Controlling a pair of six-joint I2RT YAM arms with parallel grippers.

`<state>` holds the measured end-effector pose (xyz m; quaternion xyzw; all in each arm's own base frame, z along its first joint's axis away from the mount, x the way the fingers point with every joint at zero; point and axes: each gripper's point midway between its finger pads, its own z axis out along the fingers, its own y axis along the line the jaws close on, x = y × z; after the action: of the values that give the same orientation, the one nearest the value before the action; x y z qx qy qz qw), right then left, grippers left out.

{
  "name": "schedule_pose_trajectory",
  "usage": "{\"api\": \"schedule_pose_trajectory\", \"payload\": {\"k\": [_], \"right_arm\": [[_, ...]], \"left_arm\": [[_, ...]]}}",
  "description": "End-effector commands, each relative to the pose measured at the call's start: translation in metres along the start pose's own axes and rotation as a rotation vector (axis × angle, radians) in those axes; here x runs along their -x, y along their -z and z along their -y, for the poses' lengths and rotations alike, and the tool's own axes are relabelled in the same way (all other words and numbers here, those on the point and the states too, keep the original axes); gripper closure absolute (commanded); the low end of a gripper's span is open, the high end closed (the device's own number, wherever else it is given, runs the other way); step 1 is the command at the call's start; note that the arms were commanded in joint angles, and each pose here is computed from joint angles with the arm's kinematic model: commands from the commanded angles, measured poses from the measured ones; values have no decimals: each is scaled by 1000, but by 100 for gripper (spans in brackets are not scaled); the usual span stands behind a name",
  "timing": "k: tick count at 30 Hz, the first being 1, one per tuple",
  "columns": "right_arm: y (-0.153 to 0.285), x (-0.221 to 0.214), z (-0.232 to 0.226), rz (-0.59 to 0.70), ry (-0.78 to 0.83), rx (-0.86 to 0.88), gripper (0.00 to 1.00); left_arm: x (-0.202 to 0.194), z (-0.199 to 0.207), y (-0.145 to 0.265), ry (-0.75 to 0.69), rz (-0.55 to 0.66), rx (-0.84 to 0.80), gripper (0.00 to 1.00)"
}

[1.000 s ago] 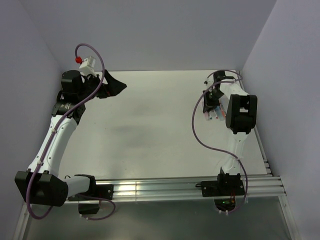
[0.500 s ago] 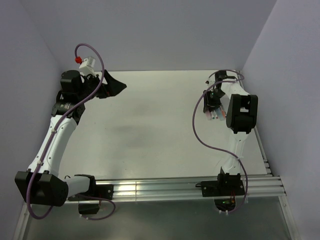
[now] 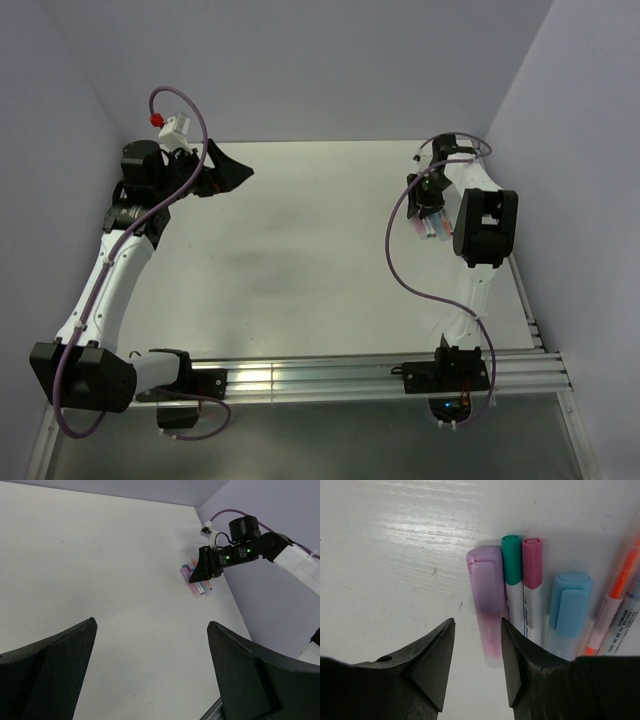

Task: Insert the pens into the pen caps
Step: Place the pen at the center of the board, then reset both arms

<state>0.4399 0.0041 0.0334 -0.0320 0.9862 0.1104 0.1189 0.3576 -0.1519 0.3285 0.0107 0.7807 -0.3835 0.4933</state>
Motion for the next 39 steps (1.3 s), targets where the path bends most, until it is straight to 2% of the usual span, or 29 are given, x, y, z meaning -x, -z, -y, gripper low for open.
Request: {"api": "schedule_pose_trajectory", "payload": {"k": [1, 5, 8, 10, 12, 19, 22, 26, 29, 35, 39], "right_arm": [[41, 22, -8, 99, 22, 7, 50], [64, 30, -22, 144, 37, 51, 50], [92, 36, -39, 198, 60, 108, 44], [109, 36, -55, 232, 81, 172, 28], [136, 37, -71, 290, 106, 218, 16], [193, 6, -133, 380, 191, 425, 8], [208, -15, -154, 427, 263, 422, 5], [204, -44, -178, 449, 404, 358, 2], [193, -60, -192, 452, 457, 356, 0], [174, -73, -201, 459, 485, 365, 0], [175, -79, -206, 467, 500, 392, 0]], "left_arm": [[18, 14, 4, -30, 50, -46, 0], [20, 9, 4, -45, 58, -17, 1], [17, 4, 3, -77, 46, 0, 0], [14, 1, 4, -106, 29, 8, 0], [15, -2, 5, -141, 9, 24, 1], [3, -18, 0, -195, -106, 73, 0], [-6, -29, -1, -207, -134, 96, 0], [-12, -37, 2, -239, -128, 112, 1], [-27, -52, 4, -238, -173, 163, 0], [-50, -75, 15, -263, -207, 245, 0], [-52, -77, 20, -258, -196, 263, 0]]}}
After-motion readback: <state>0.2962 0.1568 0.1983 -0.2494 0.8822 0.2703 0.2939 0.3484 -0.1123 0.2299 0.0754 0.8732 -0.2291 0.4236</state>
